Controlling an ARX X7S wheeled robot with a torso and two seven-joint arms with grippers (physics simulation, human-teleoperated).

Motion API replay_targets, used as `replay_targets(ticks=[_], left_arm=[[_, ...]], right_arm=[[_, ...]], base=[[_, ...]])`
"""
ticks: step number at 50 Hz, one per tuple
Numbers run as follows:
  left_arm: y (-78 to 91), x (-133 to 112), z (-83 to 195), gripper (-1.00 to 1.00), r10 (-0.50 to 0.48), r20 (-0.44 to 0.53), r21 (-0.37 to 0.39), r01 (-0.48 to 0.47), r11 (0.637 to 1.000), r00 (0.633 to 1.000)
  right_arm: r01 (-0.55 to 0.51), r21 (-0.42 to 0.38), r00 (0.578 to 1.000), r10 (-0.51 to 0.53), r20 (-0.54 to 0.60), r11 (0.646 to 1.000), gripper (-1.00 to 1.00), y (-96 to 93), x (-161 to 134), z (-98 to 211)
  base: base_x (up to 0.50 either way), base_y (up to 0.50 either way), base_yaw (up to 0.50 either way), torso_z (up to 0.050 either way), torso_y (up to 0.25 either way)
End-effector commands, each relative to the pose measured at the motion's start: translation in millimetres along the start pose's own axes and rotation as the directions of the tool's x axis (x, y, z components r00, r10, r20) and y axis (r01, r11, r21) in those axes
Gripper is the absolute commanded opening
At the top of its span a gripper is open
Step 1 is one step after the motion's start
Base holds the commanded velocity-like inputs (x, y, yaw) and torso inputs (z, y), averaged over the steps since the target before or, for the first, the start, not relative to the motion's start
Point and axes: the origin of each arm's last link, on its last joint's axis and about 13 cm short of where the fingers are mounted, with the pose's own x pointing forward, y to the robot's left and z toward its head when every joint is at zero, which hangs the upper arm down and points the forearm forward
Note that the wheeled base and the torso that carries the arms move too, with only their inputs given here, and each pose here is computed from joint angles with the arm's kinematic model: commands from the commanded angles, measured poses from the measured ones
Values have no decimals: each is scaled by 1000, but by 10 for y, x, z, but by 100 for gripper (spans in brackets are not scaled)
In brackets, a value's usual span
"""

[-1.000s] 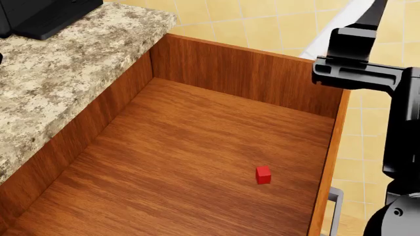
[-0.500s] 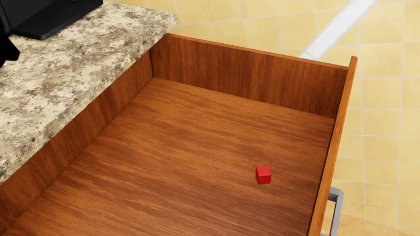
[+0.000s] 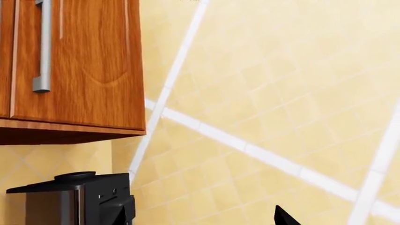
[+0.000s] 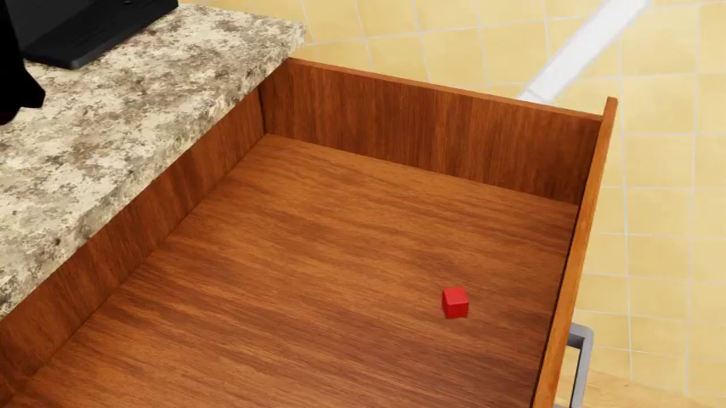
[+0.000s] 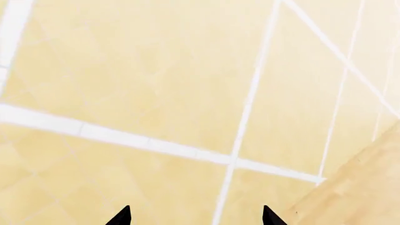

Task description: Close the right drawer.

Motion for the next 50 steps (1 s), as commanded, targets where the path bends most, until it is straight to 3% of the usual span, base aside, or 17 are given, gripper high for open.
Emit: replay_targets(ticks=[1, 7, 11, 13, 14, 19, 20, 24, 25, 29, 34, 40, 46, 50], left_arm=[[-26, 16, 79, 100, -20, 11, -14, 20, 1000, 1000], [-39, -147, 125, 100, -61, 2, -33, 61, 998, 998], [-2, -320, 219, 100, -80, 1, -54, 80, 995, 997], [8, -357, 245, 100, -83, 4, -53, 83, 995, 997], [15, -409, 258, 100, -94, 2, -62, 94, 994, 996], [28, -565, 261, 100, -128, -16, -73, 127, 989, 992], [27, -573, 267, 100, -130, -17, -74, 128, 989, 991], [49, -644, 337, 100, -145, -15, -81, 143, 986, 989], [52, -654, 345, 100, -150, -13, -79, 149, 986, 989], [80, -706, 330, 100, -147, -25, -65, 145, 987, 989], [63, -737, 318, 100, -152, -31, -57, 150, 987, 988], [44, -730, 320, 100, -146, -38, -47, 144, 988, 989], [101, -745, 338, 100, -127, -38, -41, 126, 991, 991], [152, -759, 366, 100, -110, -36, -42, 108, 993, 993]], right_arm=[[55, -75, 996, -60, -70, 996, 100, -215, -69, -345], [32, -152, 998, -40, -52, 988, 100, -369, -328, -372], [16, -148, 996, -29, -84, 989, 100, -350, -495, -364], [6, -105, 991, -19, -130, 995, 100, -340, -542, -361], [15, -129, 993, -29, -111, 992, 100, -318, -594, -383], [97, -115, 980, -115, -160, 989, 100, -279, -795, -767], [91, -89, 971, -108, -212, 992, 100, -235, -802, -841], [37, -32, 974, -43, -224, 999, 100, -130, -1071, -1055], [-5, -88, 987, -9, -163, 996, 100, -115, -1168, -1140], [-36, -99, 980, 16, -197, 994, 100, -114, -1291, -1430], [-27, -108, 982, 6, -187, 994, 100, -100, -1262, -1545], [-92, -95, 981, 74, -180, 991, 100, 103, -1239, -1497], [-192, -82, 963, 172, -208, 978, 100, 420, -1323, -1546], [-265, -57, 950, 251, -184, 962, 100, 660, -1326, -1344]], base=[[0, 0, 0, 0, 0], [0, 0, 0, 0, 0], [0, 0, 0, 0, 0], [0, 0, 0, 0, 0], [0, 0, 0, 0, 0], [0, 0, 0, 0, 0], [0, 0, 0, 0, 0], [0, 0, 0, 0, 0], [0, 0, 0, 0, 0], [0, 0, 0, 0, 0], [0, 0, 0, 0, 0], [0, 0, 0, 0, 0], [0, 0, 0, 0, 0], [0, 0, 0, 0, 0]])
